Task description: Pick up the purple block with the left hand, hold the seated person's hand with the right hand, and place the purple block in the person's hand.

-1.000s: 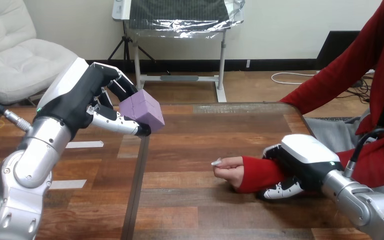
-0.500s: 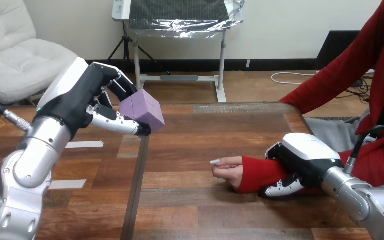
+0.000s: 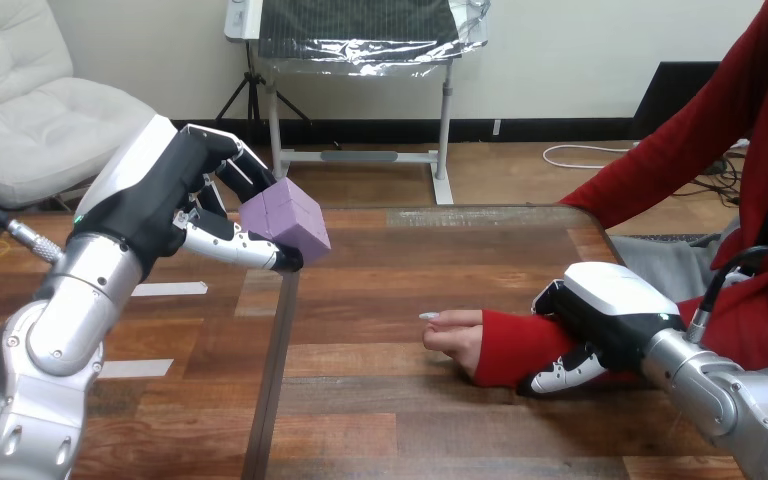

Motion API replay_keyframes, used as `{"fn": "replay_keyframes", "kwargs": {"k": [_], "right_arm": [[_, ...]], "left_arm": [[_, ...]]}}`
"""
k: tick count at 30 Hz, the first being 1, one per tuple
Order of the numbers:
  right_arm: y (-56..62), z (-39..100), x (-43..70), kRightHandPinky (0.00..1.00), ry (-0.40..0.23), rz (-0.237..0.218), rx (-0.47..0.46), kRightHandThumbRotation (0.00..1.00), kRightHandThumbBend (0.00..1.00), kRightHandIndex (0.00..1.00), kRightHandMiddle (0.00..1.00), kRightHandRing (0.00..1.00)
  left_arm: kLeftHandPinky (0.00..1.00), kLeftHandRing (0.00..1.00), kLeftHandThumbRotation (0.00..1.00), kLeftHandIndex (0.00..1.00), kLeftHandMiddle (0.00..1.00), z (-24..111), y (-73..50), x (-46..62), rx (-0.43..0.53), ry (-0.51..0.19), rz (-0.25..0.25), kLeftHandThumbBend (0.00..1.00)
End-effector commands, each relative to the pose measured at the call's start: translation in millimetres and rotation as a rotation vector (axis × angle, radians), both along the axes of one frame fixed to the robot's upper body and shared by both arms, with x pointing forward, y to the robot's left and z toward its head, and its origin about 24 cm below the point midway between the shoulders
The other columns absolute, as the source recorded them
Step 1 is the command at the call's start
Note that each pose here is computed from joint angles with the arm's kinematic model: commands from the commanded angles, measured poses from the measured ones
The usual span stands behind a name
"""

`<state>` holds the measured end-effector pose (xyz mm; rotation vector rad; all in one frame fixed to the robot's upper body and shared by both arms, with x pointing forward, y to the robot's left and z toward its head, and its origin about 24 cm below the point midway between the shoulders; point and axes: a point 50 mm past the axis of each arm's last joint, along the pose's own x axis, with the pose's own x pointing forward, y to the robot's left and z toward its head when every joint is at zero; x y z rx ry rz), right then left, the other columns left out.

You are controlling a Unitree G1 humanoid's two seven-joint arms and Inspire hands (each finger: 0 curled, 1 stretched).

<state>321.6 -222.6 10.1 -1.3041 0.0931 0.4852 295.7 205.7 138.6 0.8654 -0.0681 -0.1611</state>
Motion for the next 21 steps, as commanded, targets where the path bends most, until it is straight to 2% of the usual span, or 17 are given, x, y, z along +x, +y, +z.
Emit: {"fn": "replay_keyframes", "kwargs": {"k": [1,15,21], "right_arm": [[0.8,11.5,8.8,0.2,-0.023,-0.012,0.033,0.25,0.69,0.31,0.3,0.24],[0.6,22.3,12.2,0.21,-0.046,-0.018,0.077,0.26,0.7,0.3,0.29,0.25],[0.9,28.3,12.8,0.22,-0.074,-0.008,0.106,0.27,0.7,0.29,0.29,0.25]], "left_arm": [[0.17,0.23,0.0,0.41,0.31,15.0,0.9,5.7,-0.008,-0.078,0.005,0.77],[0.23,0.29,0.0,0.41,0.35,4.7,2.8,18.7,-0.036,-0.072,0.028,0.75],[0.23,0.29,0.0,0.41,0.35,-1.2,2.6,25.8,-0.069,-0.068,0.04,0.73]]}}
